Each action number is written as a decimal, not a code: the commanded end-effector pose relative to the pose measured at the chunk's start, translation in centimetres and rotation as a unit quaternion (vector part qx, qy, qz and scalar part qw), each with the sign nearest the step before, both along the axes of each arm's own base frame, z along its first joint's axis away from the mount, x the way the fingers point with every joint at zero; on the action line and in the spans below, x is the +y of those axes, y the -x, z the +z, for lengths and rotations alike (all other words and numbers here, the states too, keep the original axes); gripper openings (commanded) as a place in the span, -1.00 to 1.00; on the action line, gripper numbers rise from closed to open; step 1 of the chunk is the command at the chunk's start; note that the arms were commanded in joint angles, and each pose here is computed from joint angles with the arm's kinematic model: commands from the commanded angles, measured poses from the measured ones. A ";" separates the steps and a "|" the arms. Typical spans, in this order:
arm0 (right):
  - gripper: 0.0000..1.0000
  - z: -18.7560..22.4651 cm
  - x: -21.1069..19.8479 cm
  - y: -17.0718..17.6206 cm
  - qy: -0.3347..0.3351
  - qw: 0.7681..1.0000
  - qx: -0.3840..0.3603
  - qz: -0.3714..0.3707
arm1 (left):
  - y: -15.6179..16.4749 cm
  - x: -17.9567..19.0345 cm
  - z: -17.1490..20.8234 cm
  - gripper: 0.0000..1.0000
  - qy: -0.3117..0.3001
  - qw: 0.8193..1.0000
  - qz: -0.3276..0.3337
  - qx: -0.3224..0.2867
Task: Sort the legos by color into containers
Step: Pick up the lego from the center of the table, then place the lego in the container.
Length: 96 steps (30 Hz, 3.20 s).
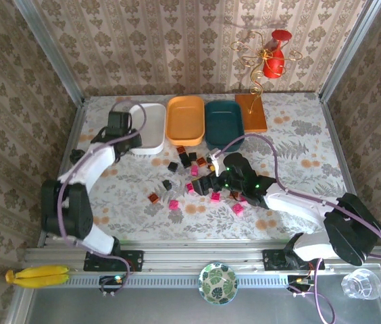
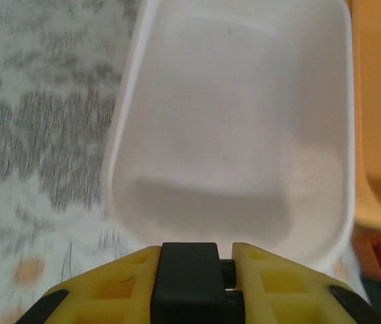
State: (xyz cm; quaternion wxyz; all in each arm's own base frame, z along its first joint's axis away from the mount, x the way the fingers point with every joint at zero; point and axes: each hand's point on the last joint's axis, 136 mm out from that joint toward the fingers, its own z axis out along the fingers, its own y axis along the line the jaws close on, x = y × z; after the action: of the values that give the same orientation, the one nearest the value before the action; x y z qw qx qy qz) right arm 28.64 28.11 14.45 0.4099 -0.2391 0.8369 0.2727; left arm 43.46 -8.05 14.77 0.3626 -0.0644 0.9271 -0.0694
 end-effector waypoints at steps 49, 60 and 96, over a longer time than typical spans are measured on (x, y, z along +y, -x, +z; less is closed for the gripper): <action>0.98 0.6 -3.9 0.4 0.037 0.993 -0.106 -0.029 | 15.8 -12.3 -10.7 0.46 -0.080 0.916 -0.339 0.202; 0.99 0.6 -4.3 0.2 0.042 0.993 -0.104 -0.041 | 16.4 -12.7 -12.3 0.22 -0.077 0.904 -0.341 0.245; 0.98 1.0 -2.6 0.7 -0.002 0.996 -0.091 -0.016 | -10.8 -2.9 -5.1 0.01 -0.022 0.993 -0.094 0.065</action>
State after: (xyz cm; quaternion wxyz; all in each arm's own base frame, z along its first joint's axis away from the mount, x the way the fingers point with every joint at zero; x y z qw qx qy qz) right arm 27.72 25.16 14.83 0.4805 -0.2540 0.8053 0.2371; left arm 53.61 -11.27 9.04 0.3039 0.0372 0.9480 -0.0867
